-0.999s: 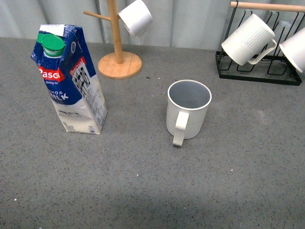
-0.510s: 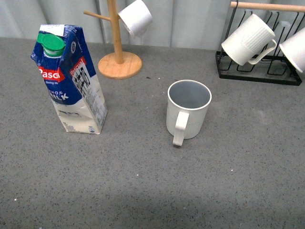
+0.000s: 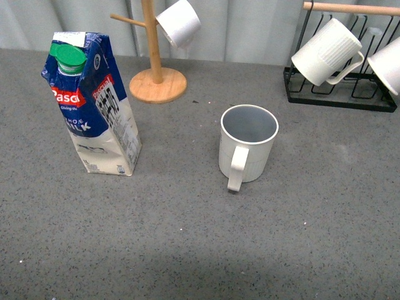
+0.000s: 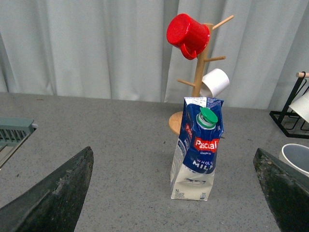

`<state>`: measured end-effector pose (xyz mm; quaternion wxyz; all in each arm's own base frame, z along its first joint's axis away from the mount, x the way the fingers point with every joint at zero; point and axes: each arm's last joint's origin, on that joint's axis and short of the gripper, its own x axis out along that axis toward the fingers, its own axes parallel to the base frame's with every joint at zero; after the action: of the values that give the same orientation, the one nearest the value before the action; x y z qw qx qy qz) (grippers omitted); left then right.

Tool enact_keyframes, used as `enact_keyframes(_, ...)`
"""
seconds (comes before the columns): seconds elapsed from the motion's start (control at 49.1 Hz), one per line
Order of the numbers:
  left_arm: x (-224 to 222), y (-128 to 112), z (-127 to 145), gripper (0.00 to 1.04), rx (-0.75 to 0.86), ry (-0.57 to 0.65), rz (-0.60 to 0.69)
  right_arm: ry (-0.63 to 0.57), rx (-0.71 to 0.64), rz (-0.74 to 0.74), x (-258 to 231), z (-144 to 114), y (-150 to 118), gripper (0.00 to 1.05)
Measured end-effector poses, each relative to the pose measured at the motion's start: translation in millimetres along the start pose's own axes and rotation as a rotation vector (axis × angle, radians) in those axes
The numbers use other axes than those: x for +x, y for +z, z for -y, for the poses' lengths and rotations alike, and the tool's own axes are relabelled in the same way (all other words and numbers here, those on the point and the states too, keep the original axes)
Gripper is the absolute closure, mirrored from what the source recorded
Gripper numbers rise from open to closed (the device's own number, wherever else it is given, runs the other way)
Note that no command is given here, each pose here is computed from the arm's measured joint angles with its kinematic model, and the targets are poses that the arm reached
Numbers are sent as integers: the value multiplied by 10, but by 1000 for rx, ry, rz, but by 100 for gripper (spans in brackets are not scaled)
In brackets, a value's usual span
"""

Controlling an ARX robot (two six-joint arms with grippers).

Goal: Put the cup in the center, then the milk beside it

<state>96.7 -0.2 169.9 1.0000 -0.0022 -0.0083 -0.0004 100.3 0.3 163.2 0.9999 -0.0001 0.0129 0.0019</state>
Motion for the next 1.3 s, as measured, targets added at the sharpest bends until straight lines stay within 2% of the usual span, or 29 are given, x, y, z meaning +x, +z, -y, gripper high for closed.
enact_keyframes(0.347,0,0,0,7,0,-1,0,0,-1,27,-26,0,18,102)
enact_keyframes(0.428,0,0,0,7,0,-1,0,0,-1,27,-26,0,18,90)
enact_keyframes(0.55,0,0,0,7,0,-1,0,0,0,27,-26,0,18,67)
enact_keyframes(0.775,0,0,0,7,0,-1,0,0,0,28,-27,0,19,35)
enact_keyframes(0.897,0,0,0,7,0,-1,0,0,0,28,-27,0,19,8)
enact_keyframes(1.182,0,1,-1,7,0,5,-2,0,0,28,-27,0,19,9)
enact_keyframes(1.244,52,-35,-25,7,-6,146,-108,0,0,28,-27,0,19,9)
enact_keyframes(1.305,168,-66,-64,7,-14,188,-158,0,0,29,-27,0,20,9)
